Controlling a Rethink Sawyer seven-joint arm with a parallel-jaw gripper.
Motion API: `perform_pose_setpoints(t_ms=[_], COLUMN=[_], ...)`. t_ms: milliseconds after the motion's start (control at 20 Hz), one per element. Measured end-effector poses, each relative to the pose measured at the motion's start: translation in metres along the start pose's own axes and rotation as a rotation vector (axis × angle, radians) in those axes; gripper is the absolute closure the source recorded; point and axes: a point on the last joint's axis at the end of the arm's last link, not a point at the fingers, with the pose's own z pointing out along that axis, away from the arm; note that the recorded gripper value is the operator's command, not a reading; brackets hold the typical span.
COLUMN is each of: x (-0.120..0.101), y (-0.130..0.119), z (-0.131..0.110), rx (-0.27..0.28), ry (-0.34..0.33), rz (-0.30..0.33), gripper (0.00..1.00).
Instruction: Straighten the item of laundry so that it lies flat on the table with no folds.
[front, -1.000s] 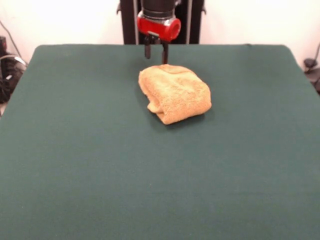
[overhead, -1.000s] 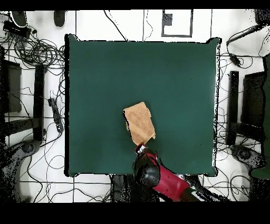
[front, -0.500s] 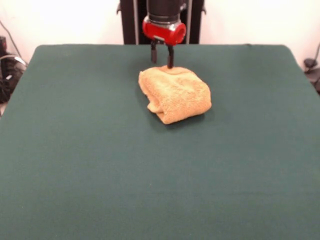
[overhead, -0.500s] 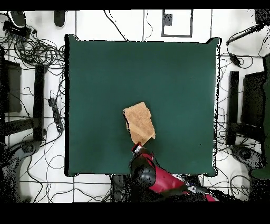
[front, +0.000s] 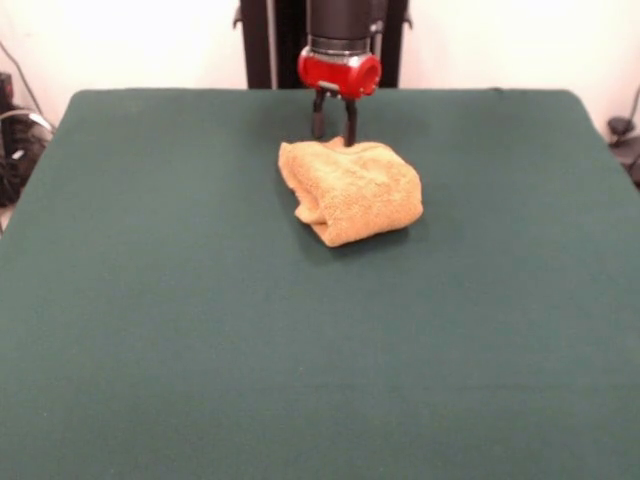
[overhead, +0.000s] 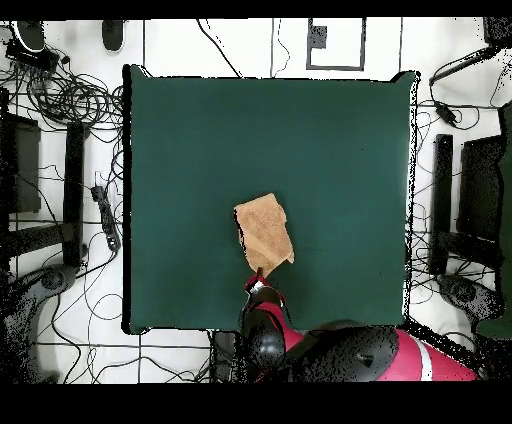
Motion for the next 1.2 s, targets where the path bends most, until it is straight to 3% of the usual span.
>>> perform_pose_setpoints(t_ms=[250,300,1200], x=[0.005,0.007,0.007], y=[-0.003,-0.006,-0.013], z=[-0.001,0.0,-0.001], rx=[-0.023,-0.023,-0.014], ry=[-0.035,-0.048,-0.052], rz=[-0.014,-0.013,-0.004], gripper=[0.0,1.0,1.0])
